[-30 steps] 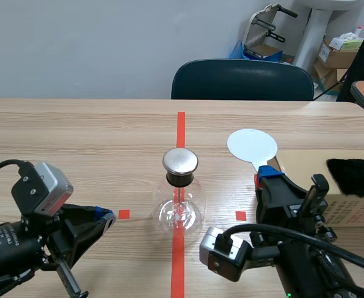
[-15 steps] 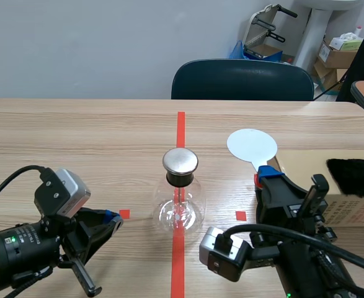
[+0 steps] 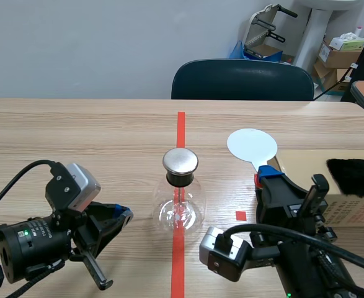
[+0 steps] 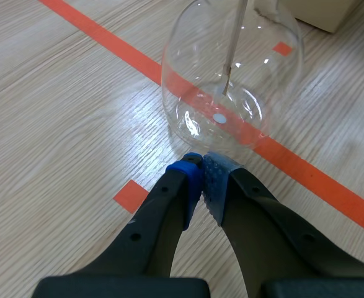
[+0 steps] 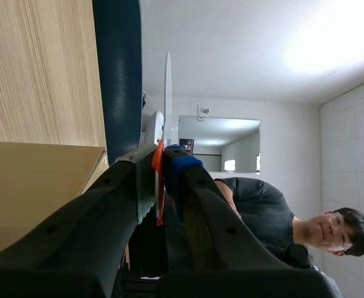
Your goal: Do the electroscope experiment
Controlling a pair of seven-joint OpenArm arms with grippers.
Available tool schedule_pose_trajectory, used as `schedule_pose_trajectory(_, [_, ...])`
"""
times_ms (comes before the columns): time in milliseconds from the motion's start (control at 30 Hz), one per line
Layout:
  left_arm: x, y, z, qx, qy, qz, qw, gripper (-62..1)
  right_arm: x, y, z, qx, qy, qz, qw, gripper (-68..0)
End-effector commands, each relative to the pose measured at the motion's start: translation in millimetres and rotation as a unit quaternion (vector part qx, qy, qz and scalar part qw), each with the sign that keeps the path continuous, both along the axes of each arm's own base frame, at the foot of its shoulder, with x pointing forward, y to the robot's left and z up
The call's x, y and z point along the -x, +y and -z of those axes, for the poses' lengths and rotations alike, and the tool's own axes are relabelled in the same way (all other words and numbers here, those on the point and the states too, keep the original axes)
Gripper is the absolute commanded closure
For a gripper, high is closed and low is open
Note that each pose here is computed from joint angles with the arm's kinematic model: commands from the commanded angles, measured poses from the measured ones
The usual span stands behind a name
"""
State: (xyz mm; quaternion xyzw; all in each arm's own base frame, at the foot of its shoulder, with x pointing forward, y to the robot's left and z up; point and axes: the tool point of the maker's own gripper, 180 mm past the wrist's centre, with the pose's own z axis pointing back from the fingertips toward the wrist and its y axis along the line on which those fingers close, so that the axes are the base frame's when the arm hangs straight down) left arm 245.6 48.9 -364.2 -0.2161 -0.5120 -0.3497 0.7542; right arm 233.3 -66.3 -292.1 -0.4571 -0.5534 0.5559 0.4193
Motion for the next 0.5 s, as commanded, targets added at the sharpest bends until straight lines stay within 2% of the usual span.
schedule_pose_trajectory(0, [-2.0,-12.0,-6.4,0.013,-0.011,0.007,0.9998,-1.3,-3.6,0.3,-9.0,-0.005,-0.016,0.0,0.9999,-0.9])
schedule_pose_trajectory(167, [-0.6,-13.3,1.7,0.004,-0.003,0.006,1.0,-1.3,-3.2,1.7,-8.9,-0.005,-0.016,-0.004,0.9999,-0.9])
schedule_pose_trajectory(467, [-0.7,-13.0,1.7,0.004,-0.003,0.006,1.0,-1.3,-3.2,1.7,-8.9,-0.005,-0.016,-0.004,0.9999,-0.9])
